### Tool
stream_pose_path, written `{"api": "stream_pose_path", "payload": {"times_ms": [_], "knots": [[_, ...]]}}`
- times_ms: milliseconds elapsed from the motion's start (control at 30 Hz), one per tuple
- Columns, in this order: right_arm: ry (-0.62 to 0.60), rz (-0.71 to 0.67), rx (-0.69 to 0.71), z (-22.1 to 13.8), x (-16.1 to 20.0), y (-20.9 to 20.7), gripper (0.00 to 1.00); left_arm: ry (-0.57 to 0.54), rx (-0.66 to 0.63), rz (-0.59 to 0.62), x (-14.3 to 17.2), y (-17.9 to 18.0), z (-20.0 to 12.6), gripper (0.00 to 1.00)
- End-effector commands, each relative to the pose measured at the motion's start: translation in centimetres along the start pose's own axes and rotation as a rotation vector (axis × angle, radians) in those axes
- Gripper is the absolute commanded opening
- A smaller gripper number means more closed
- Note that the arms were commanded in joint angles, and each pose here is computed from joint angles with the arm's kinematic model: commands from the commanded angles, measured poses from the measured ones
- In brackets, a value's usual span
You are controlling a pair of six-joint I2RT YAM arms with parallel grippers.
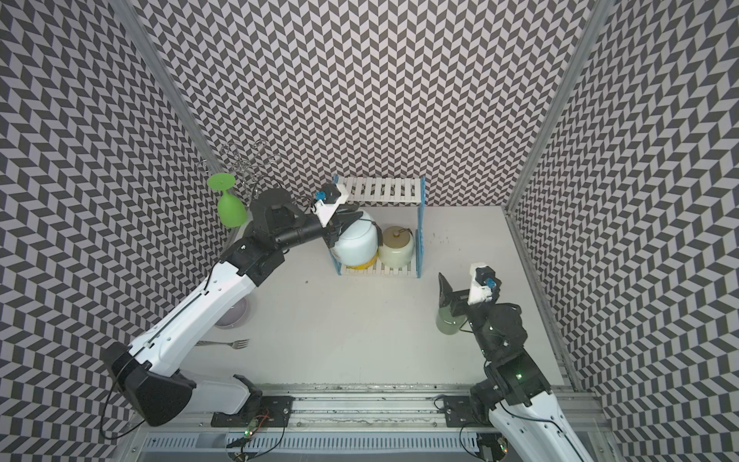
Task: Remove the tea canisters from the shelf
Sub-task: Pick up the tea canister from the shelf, then place the tea canister at the center of the board.
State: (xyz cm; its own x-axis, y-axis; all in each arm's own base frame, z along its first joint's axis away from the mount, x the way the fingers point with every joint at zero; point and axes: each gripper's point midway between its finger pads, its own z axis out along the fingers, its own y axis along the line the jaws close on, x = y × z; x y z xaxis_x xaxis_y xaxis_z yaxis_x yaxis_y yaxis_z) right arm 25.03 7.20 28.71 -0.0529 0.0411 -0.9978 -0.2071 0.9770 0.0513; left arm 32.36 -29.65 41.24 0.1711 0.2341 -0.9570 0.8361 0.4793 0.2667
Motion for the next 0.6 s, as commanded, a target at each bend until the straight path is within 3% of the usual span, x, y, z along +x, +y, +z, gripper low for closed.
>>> {"api": "stream_pose_path", "payload": {"times_ms": [0, 233, 567], "knots": [[-0.058, 0.006, 0.017, -0.4, -1.3, -0.3, 1.00, -0.300, -0.024, 0.177, -7.6, -1.3, -3.0, 0.00], [-0.064, 0.006, 0.030, -0.4, -1.5, -0.6, 1.00, -0.345, 0.062, 0.183, -3.7, -5.0, -2.3, 0.00], [-0.098, 0.005, 0.059, -1.0, -2.2, -1.2, 1.00, -0.433, 0.086, 0.195, 1.8, -9.0, -1.8, 0.00]]}}
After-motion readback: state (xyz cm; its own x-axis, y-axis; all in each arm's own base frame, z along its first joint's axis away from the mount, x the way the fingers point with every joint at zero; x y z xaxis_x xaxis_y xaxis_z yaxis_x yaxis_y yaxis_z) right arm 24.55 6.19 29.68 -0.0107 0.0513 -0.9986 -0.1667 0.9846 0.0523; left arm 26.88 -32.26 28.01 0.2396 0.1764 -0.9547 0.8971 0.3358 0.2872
